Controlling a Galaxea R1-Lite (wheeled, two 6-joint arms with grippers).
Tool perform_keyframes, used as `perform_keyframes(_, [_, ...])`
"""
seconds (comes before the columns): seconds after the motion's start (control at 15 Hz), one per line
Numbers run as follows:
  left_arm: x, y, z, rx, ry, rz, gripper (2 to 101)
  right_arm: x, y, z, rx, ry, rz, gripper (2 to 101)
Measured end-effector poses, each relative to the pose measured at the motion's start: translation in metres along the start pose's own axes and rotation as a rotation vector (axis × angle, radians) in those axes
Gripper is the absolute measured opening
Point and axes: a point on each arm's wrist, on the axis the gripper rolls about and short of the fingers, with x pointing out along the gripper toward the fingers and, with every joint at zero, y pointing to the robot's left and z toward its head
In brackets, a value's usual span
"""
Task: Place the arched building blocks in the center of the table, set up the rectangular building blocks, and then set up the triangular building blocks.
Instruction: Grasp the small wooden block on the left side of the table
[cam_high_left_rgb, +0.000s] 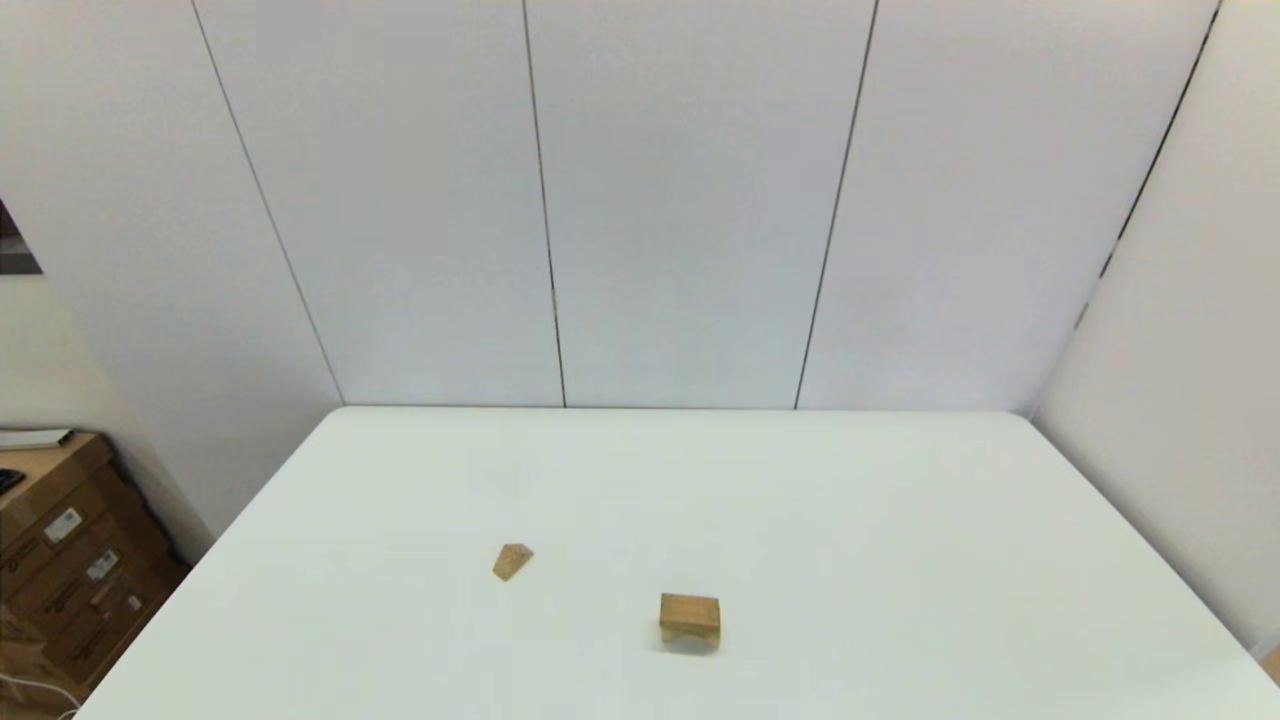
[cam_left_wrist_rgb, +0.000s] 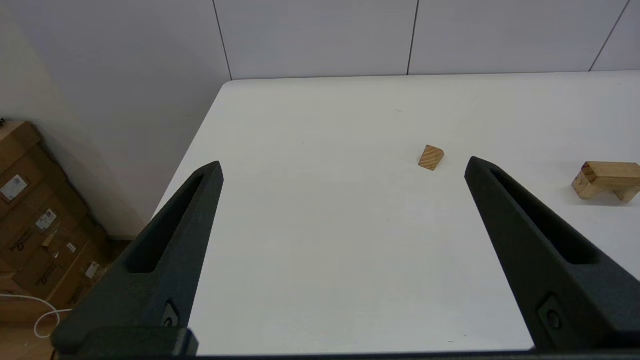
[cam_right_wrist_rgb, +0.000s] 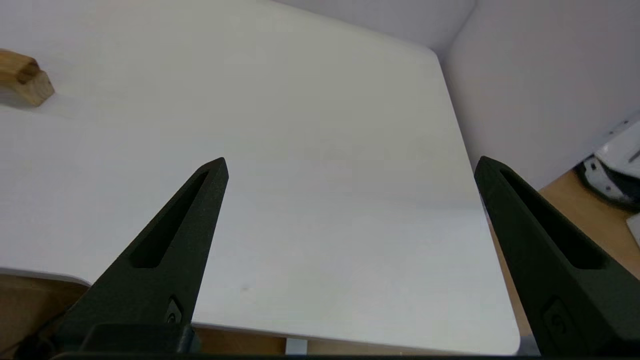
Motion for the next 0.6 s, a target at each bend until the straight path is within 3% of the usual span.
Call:
perform_keyframes(0.27, [0.0000, 0.0000, 0.0000, 0.000, 0.000, 0.000, 97.8, -0.0085, 0.0032, -0.0044, -0.047, -0.125, 0.075, 97.3])
perform_keyframes(0.6, [0.0000, 0.0000, 0.0000, 0.000, 0.000, 0.001, 97.8, -0.0103, 0.0036, -0.0058, -0.041, -0.150, 0.071, 97.4])
